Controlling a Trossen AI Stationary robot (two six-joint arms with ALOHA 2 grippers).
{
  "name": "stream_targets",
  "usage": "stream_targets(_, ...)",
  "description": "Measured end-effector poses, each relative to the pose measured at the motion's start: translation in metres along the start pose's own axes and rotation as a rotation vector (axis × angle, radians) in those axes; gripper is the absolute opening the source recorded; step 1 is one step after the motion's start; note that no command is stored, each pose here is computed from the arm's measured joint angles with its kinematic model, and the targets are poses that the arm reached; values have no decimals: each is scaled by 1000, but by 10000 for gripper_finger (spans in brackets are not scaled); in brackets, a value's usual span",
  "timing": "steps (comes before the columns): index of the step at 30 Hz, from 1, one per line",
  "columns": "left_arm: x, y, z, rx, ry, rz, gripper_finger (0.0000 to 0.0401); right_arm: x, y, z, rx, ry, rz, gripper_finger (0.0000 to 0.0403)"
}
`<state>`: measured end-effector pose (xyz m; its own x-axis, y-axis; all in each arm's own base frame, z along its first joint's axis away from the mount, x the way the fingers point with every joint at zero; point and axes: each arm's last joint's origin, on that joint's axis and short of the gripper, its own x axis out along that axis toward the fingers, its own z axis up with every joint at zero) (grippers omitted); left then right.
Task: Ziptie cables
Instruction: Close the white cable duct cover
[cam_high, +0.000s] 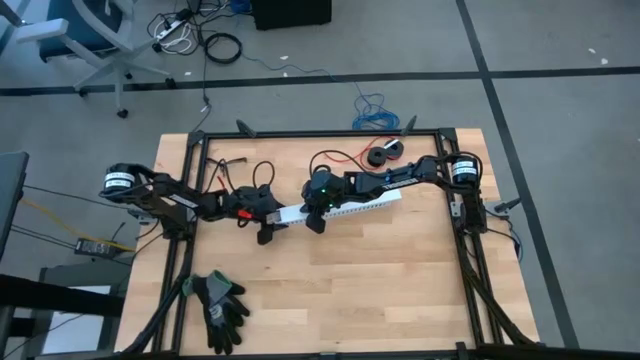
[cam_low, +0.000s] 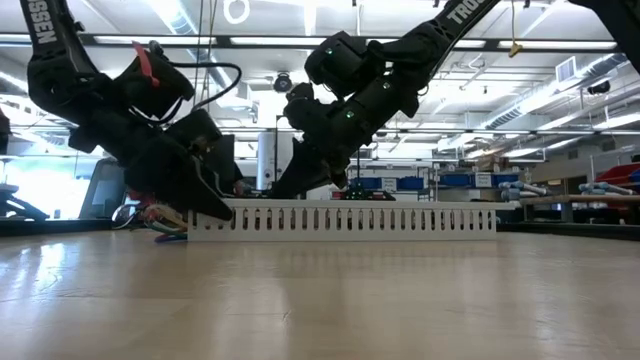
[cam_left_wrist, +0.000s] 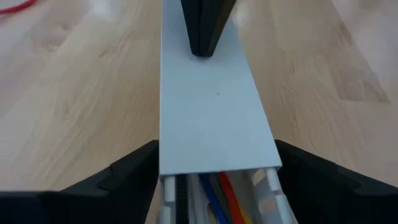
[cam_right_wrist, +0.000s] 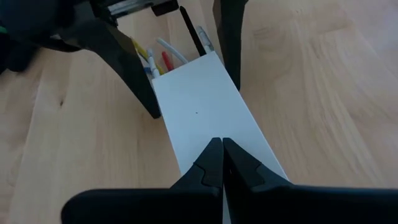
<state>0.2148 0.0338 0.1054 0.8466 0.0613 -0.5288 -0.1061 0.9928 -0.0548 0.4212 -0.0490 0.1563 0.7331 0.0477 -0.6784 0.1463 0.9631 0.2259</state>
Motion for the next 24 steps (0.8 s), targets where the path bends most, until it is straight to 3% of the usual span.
stream_targets(12,-13,-3,-6,-72,133,-1,294,-1,0,-1,3,17,1,0)
stream_targets(24,-12,-4,-7,-95,140,28,294,-2,-1,-2,24,36,-35,0)
